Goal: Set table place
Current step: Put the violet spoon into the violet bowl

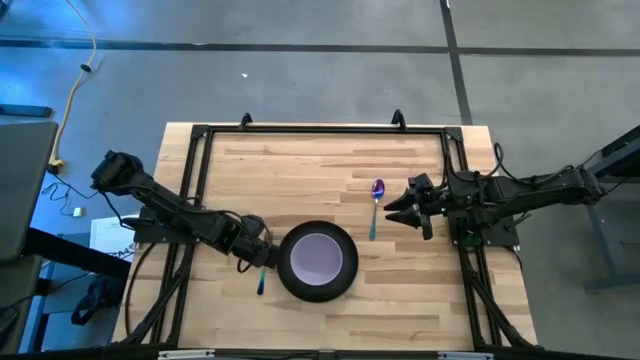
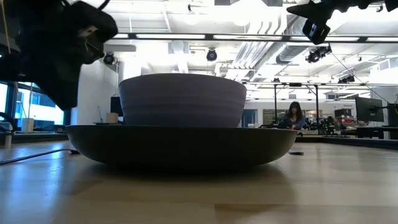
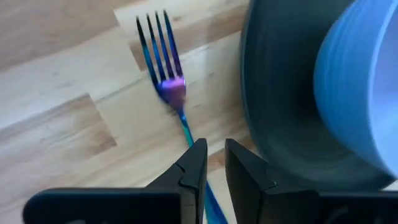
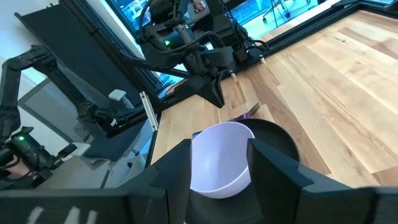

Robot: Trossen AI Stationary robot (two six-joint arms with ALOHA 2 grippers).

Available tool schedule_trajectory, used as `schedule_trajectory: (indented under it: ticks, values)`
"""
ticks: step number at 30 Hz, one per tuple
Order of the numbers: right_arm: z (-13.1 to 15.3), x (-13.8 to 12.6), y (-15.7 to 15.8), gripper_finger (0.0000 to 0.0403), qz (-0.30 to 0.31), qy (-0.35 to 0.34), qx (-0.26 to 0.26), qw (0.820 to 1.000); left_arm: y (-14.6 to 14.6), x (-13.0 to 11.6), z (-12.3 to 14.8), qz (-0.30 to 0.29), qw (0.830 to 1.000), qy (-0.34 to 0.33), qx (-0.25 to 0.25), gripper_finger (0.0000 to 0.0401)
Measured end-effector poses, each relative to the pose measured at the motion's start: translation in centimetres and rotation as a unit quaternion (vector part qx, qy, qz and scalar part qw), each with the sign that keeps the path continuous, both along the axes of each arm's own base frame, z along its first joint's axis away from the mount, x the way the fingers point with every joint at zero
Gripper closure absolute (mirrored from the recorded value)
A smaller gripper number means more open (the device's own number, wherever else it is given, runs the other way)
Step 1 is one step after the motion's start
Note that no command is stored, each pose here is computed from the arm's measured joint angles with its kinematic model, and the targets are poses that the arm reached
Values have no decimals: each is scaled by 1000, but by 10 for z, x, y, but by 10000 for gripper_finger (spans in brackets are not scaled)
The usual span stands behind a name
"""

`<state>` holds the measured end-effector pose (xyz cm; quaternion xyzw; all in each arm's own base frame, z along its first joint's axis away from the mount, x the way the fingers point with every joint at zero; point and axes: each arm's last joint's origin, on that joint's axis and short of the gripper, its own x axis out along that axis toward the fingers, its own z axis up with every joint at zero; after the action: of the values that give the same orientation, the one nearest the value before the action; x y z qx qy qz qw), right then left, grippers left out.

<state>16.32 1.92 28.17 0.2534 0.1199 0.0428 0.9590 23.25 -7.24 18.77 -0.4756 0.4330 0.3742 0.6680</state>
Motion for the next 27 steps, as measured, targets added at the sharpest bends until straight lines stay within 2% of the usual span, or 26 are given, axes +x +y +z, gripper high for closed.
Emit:
schedule_trajectory:
  ticks: [14, 27]
  values:
    - [0, 0, 0, 256, -2, 1, 9, 1000, -1, -11, 0, 4, 998, 26, 48, 354]
    - [0, 0, 0, 256, -5, 3, 25, 1000, 0, -12, 0, -41, 995, 35, 90, 354]
